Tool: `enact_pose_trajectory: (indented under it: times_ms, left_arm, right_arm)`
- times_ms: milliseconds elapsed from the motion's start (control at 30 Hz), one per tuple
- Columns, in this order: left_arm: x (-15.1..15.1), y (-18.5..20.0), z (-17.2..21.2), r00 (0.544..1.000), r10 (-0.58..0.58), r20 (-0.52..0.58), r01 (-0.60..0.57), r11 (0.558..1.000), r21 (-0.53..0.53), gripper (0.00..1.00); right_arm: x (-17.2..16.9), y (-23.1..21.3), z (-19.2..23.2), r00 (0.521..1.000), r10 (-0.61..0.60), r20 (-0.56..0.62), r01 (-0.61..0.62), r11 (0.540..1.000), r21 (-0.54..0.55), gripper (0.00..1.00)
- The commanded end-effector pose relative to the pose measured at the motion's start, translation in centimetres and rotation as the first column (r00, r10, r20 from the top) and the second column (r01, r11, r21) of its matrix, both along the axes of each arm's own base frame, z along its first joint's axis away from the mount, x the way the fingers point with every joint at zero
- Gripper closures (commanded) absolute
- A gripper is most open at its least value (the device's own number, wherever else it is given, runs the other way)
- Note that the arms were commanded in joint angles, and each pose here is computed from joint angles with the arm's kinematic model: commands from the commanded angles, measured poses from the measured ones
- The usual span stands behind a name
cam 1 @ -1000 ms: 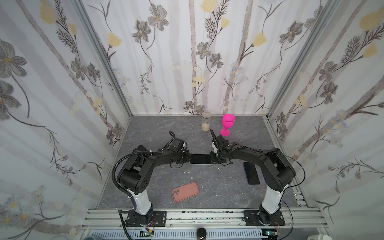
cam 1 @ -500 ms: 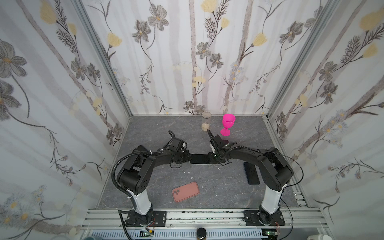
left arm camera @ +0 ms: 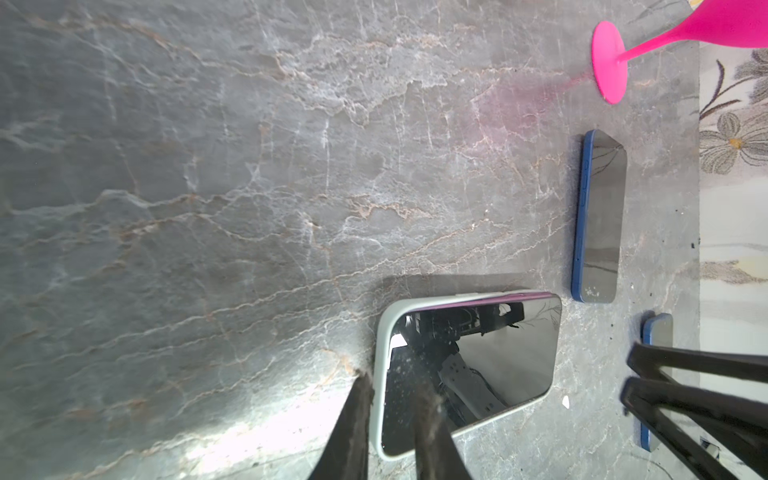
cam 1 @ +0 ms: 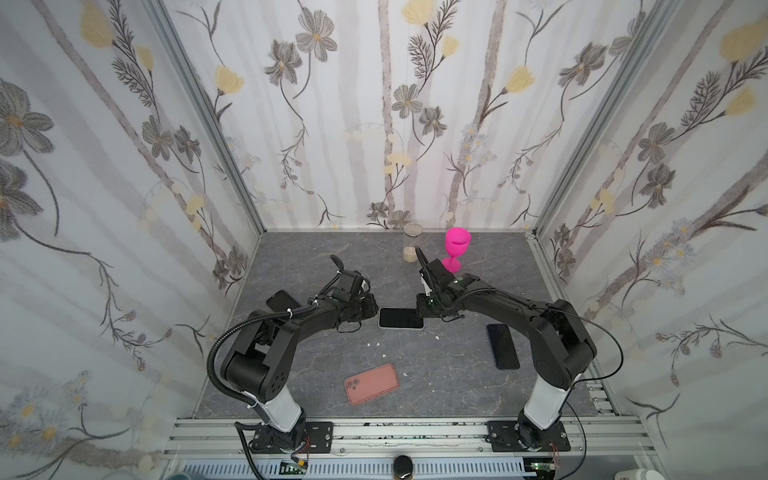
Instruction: Put the phone into the phone case
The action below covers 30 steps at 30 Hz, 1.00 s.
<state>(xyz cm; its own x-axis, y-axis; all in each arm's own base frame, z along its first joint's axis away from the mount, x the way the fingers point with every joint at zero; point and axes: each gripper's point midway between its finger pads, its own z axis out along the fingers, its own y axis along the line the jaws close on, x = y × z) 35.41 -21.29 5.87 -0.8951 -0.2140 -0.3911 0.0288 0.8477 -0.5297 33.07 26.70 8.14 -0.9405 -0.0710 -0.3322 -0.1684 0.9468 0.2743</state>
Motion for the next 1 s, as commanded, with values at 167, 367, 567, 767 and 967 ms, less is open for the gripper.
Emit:
enact_pose_trajectory:
  times_ms: [167,367,567,767,967]
  left_arm:
    - [1.1,1.1,2.3,0.995,0.025,0.094,-0.028,0.999,0.033,0.8]
    - [0.9,0.9,2.2,0.997,0.006,0.083,-0.009,0.999,0.032,0.77]
    - [0.6,-0.7,2.1,0.997,-0.041,0.066,0.043,0.999,-0.022,0.74]
    - [1.3,-1.1,2.2,0.998,-0.031,0.053,0.032,0.999,-0.022,0.72]
    - [1.6,-1.4,-0.1,1.0,0.002,-0.01,-0.003,0.999,-0.033,0.71]
  right_arm:
    - [1.0,-0.7,2.7,0.997,-0.012,0.075,0.012,1.0,-0.001,0.6]
    - [2.0,-0.9,3.5,0.993,-0.002,0.119,-0.001,1.0,0.019,0.62]
    - [2.6,-1.5,1.9,0.997,-0.004,0.079,0.001,0.999,0.033,0.71]
    - [2.9,-1.0,0.7,0.999,0.023,0.048,-0.026,0.998,0.05,0.74]
    - [3.0,-0.7,-1.0,0.999,0.045,0.003,-0.045,0.998,0.049,0.71]
